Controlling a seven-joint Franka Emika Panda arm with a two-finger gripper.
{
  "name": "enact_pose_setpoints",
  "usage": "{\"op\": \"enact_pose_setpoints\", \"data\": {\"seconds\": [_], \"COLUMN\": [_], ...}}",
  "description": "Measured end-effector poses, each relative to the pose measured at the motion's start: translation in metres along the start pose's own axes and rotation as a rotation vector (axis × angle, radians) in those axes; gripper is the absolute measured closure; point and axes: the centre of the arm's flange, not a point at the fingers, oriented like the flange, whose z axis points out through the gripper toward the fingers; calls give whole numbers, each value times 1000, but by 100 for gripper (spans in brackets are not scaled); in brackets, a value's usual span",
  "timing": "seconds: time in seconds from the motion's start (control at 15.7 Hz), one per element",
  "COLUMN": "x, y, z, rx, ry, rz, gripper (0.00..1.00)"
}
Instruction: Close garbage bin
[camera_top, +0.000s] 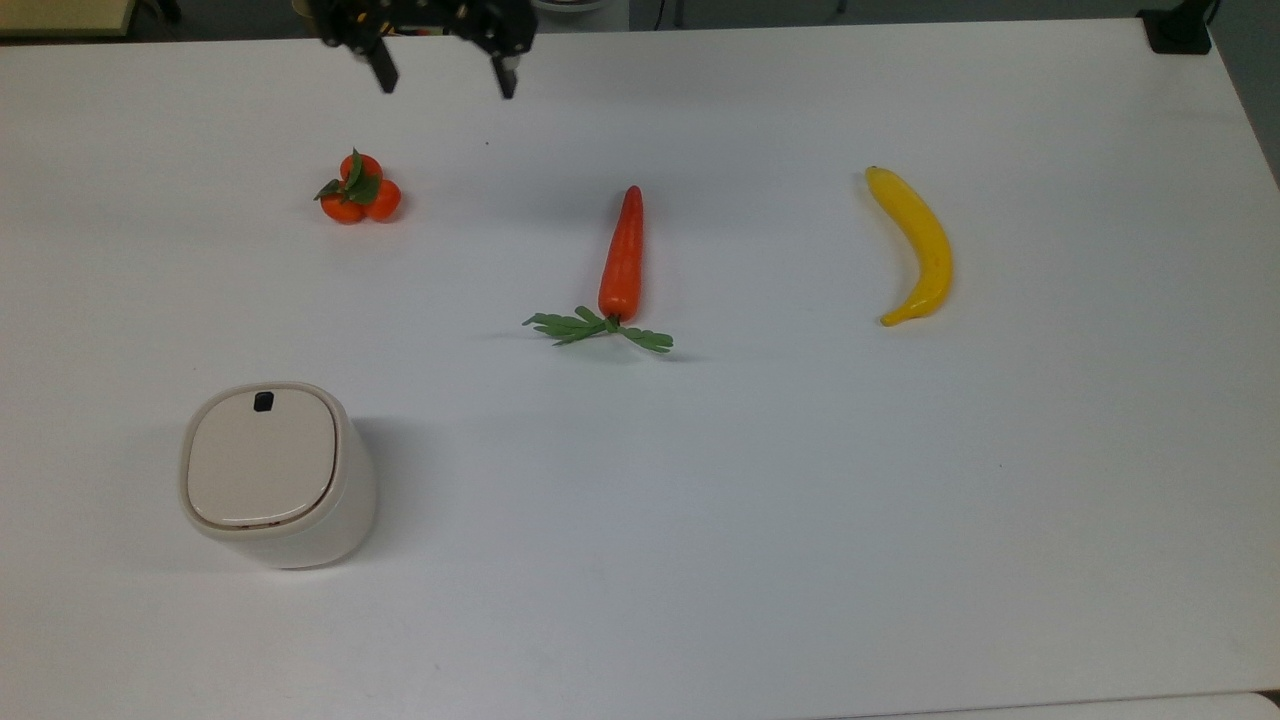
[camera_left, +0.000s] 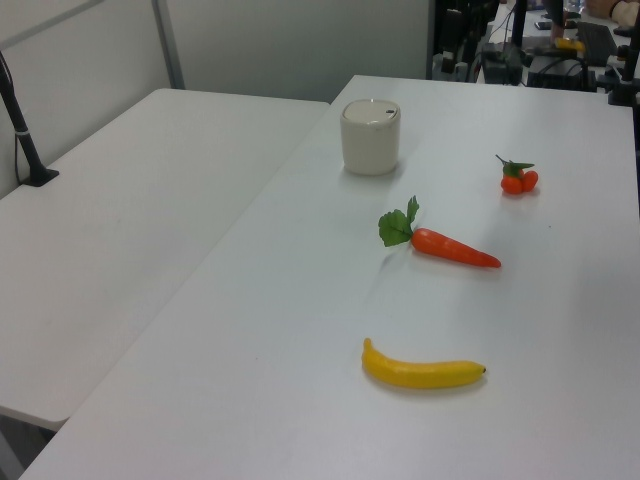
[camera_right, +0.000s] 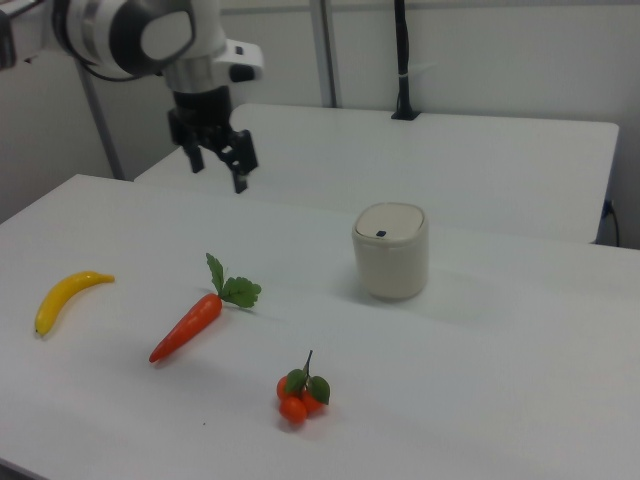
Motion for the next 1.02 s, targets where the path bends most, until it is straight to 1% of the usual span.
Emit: {"op": "enact_pose_setpoints", "data": {"seconds": [0.19,0.45,0.7,0.89,1.02], "x": [-15,-29,-41,-47,-47], "y": [-21,-42,-69,-83,-87], "z": [-12,-28,-21,-7,-4], "rx": [2,3,1,-34,-54], "ry": [-31,-23,-43,-66,-55], "rz": [2,8,-11,-43,-56], "gripper": [0,0,0,0,0]}}
